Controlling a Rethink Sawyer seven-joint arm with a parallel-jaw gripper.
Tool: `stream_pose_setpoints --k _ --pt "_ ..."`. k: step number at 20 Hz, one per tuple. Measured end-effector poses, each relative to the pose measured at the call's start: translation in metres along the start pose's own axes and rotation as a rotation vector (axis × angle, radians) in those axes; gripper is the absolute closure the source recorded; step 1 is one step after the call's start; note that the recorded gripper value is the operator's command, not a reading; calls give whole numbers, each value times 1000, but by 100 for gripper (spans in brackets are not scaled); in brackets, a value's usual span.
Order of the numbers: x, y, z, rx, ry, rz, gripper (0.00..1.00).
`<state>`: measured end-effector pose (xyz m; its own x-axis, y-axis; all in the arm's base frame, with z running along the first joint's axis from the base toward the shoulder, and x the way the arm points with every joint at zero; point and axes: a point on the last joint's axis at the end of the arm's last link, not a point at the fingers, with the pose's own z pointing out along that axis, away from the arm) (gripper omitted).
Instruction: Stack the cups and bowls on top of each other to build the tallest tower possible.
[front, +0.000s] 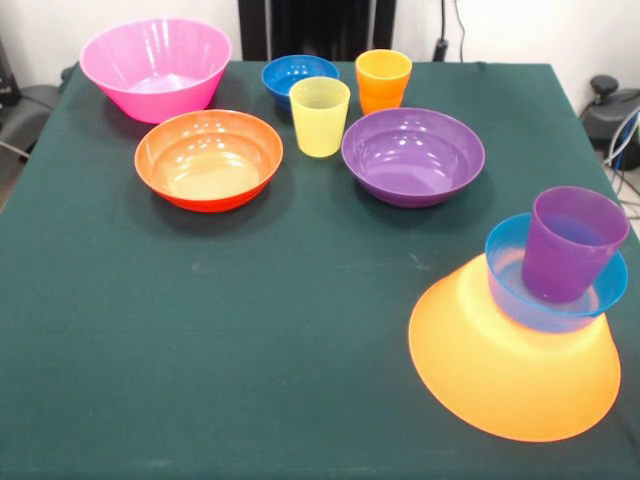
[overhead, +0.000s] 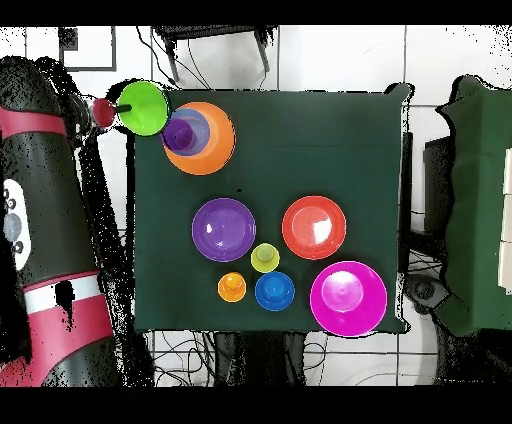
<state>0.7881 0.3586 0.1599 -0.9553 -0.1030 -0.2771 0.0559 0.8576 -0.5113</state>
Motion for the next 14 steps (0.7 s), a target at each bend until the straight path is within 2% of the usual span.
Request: stream_pose_setpoints --k 9,14 --pt "16 -8 -12 17 -8 -17 100" --pt "16 -18 -10 -2 -50 -11 100"
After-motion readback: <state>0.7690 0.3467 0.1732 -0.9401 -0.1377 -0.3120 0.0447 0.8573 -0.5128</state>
